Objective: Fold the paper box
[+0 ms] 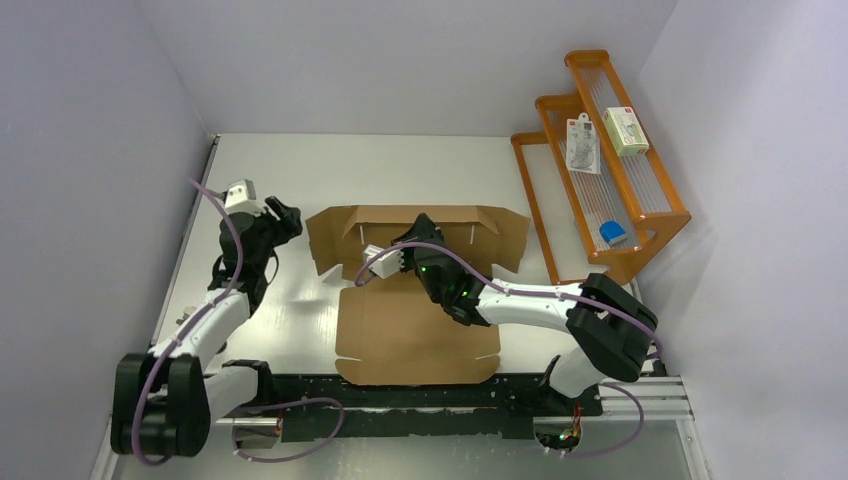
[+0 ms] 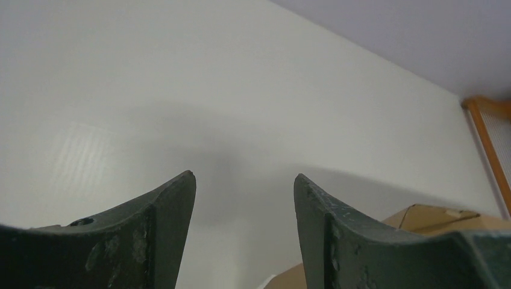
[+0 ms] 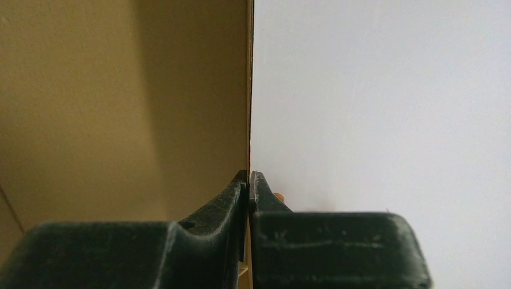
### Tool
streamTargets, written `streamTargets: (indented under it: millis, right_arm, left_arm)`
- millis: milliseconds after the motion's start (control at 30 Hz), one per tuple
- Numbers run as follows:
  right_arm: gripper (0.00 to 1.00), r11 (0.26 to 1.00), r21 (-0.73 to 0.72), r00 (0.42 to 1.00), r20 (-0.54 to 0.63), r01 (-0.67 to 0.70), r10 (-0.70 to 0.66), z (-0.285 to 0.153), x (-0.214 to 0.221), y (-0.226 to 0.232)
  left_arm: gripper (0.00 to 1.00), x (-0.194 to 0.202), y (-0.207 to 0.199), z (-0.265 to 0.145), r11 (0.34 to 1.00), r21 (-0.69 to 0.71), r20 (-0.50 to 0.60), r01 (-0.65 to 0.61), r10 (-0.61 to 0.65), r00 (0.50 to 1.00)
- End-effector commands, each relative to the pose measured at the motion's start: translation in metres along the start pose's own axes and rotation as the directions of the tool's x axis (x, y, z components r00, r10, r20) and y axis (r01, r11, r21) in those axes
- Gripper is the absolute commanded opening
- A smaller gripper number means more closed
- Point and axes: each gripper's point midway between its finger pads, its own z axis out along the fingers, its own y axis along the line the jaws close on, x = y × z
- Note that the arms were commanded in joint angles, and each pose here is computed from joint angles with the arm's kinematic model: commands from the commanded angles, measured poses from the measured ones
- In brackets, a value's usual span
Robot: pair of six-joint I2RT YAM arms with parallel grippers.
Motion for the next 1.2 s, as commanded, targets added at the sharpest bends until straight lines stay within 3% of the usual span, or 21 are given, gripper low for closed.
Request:
streamTargets:
  millis: [0,267,600,900,1100,1167]
  right_arm:
    - [0.07,1.000,0.016,1.000,0.022,-0.007,0.006,-0.003,-0.005,-0.010]
    - [0.07,1.000,0.011,1.000,0.022,-0.001,0.001,-0.001,-0.005,-0.007]
    - [0.07,1.000,0.008,1.000,0.018,0.014,-0.014,0.002,-0.007,-0.004]
    - [0.07,1.000,0.017,1.000,0.015,0.023,-0.023,0.003,-0.007,-0.005]
    - [0.08,1.000,0.006,0.998,0.062,0.029,-0.029,0.000,-0.015,-0.001]
    - [0.08,0.999,-0.002,0.997,0.063,0.036,-0.036,-0.001,-0.016,0.002]
  left_arm:
    - [0.65,-0.001,-0.032,0.012,0.976,0.218,-0.044,0.031,-0.022,0.999]
    - [0.58,0.041,-0.053,0.024,0.898,0.433,-0.192,0.078,0.007,0.981]
    - [0.49,0.066,-0.095,-0.003,0.768,0.633,-0.239,0.096,0.075,0.968]
    - [0.43,0.077,-0.115,-0.018,0.739,0.665,-0.263,0.106,0.099,0.960]
    - [0.38,0.077,-0.111,-0.009,0.804,0.576,-0.327,0.150,0.059,0.943]
    - [0.38,0.073,-0.117,-0.010,0.793,0.584,-0.337,0.174,0.042,0.940]
